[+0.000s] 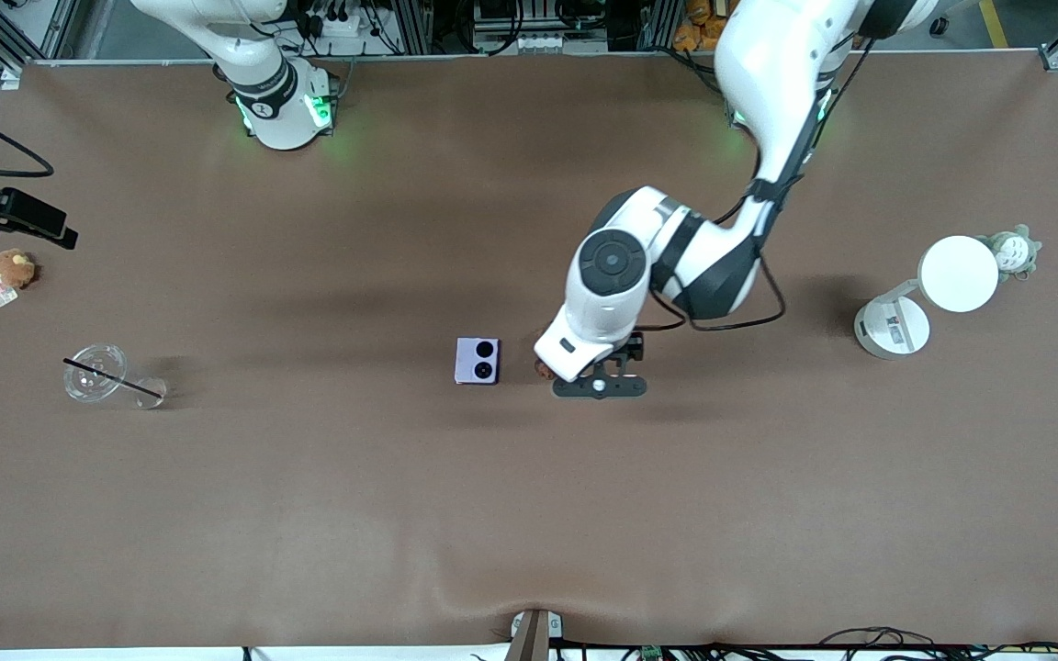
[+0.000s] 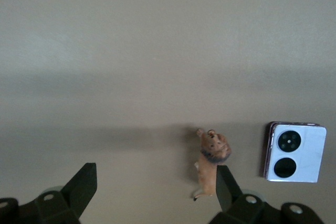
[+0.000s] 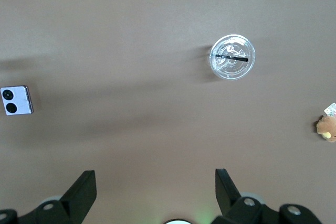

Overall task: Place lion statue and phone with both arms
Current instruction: 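Grasp the lion with the left gripper while the right gripper reaches the phone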

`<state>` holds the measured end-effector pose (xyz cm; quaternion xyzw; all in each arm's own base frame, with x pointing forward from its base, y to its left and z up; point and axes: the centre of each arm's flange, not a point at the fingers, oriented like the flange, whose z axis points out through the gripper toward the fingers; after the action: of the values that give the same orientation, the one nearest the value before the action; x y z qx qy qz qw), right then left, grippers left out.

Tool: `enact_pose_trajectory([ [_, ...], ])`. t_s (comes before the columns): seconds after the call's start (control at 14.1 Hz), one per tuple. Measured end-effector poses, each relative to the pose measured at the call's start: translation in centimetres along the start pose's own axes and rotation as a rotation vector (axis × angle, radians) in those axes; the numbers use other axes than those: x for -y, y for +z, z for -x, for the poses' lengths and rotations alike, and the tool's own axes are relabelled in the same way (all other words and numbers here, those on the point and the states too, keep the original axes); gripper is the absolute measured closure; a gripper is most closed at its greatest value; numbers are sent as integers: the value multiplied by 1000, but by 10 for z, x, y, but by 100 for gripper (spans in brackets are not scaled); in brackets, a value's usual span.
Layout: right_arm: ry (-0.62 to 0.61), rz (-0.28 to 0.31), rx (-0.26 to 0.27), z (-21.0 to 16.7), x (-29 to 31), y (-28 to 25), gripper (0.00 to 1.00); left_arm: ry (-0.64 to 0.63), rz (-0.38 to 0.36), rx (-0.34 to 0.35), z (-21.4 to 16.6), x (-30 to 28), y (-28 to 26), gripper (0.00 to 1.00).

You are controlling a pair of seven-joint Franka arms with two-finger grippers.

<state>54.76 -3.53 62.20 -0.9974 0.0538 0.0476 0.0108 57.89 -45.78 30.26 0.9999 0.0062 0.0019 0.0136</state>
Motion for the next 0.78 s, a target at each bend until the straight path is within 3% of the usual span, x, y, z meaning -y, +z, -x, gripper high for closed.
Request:
enact_pose_trajectory([
  [0.28, -7, -39, 0, -11, 8, 21, 0, -39, 94, -36, 10, -30, 31, 0],
  [0.78, -24, -49, -11, -19, 20, 41, 0, -30, 69, 0, 23, -40, 73, 0],
])
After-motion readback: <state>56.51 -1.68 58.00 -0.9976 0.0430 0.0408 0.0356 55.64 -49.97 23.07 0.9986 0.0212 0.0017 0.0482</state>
